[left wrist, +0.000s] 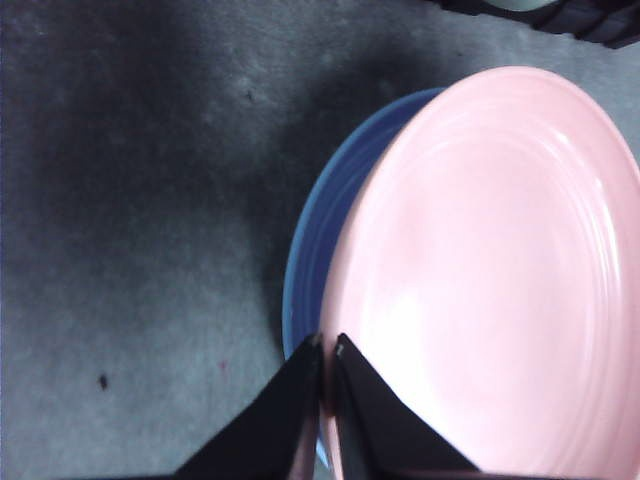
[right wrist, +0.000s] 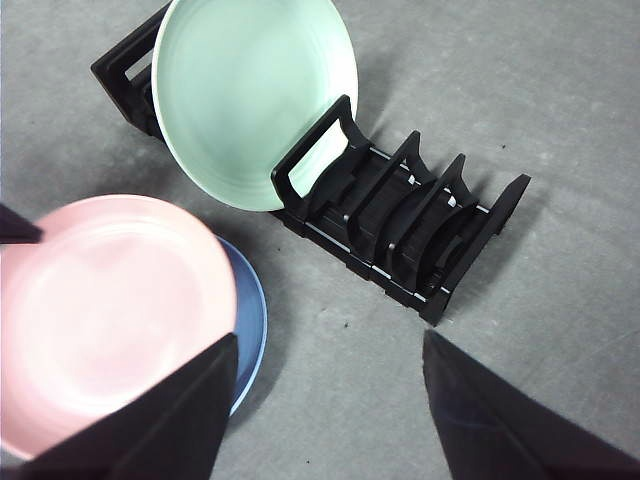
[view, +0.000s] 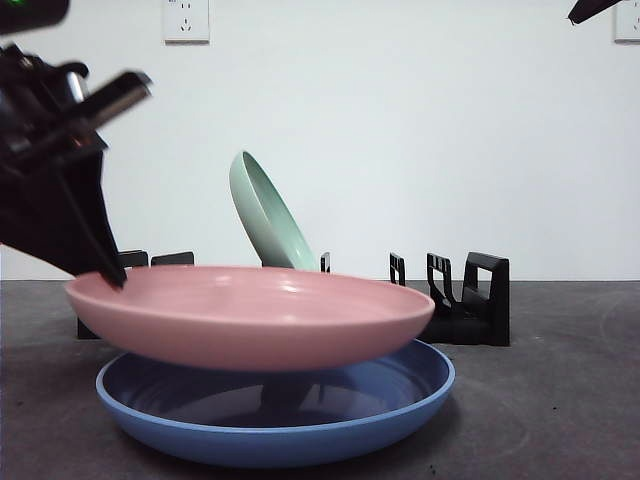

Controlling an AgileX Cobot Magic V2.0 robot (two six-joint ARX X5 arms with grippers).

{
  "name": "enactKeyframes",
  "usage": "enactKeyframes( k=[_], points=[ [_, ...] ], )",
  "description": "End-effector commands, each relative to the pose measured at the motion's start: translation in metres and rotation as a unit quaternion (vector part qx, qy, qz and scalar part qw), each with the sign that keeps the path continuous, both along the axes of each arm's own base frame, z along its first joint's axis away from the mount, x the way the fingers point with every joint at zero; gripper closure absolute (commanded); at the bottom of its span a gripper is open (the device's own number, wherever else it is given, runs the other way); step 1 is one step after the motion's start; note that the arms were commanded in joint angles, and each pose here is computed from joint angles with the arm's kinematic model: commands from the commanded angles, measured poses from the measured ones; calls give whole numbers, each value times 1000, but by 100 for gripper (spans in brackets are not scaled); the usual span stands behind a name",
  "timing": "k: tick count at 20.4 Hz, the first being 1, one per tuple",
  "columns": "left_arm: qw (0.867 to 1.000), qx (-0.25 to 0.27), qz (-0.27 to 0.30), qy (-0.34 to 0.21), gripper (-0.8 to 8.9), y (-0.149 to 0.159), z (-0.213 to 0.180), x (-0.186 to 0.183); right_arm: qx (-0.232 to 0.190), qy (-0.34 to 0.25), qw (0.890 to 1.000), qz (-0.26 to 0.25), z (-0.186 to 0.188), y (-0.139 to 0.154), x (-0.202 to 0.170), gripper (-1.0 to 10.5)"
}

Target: Place the plate

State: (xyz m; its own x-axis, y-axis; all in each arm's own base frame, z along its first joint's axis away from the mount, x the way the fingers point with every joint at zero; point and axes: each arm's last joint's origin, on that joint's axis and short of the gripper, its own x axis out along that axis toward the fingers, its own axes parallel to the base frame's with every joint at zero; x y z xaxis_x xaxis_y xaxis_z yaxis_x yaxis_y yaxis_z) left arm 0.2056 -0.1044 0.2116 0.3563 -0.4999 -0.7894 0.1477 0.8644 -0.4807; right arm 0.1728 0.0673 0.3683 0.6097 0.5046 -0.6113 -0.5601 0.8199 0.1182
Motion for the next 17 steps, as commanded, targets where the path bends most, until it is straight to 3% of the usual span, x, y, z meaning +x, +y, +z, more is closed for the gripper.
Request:
enactKeyframes(
  k=[1,10,14,17],
  points=[
    [1000,2,-5,14,806,-6,-8,5,-1,-3,1000,5,1,2,1,663],
    [999,11,-23,28,791,-22,-32,17,-1,-3,1000,5,1,2,1,663],
    [999,15,-24,35,587,-23,-36,18,-1,-3,1000,5,1,2,1,663],
    [999,9,-26,20,361,-21,-27,16,-1,-3,1000,5,1,2,1,662]
  ],
)
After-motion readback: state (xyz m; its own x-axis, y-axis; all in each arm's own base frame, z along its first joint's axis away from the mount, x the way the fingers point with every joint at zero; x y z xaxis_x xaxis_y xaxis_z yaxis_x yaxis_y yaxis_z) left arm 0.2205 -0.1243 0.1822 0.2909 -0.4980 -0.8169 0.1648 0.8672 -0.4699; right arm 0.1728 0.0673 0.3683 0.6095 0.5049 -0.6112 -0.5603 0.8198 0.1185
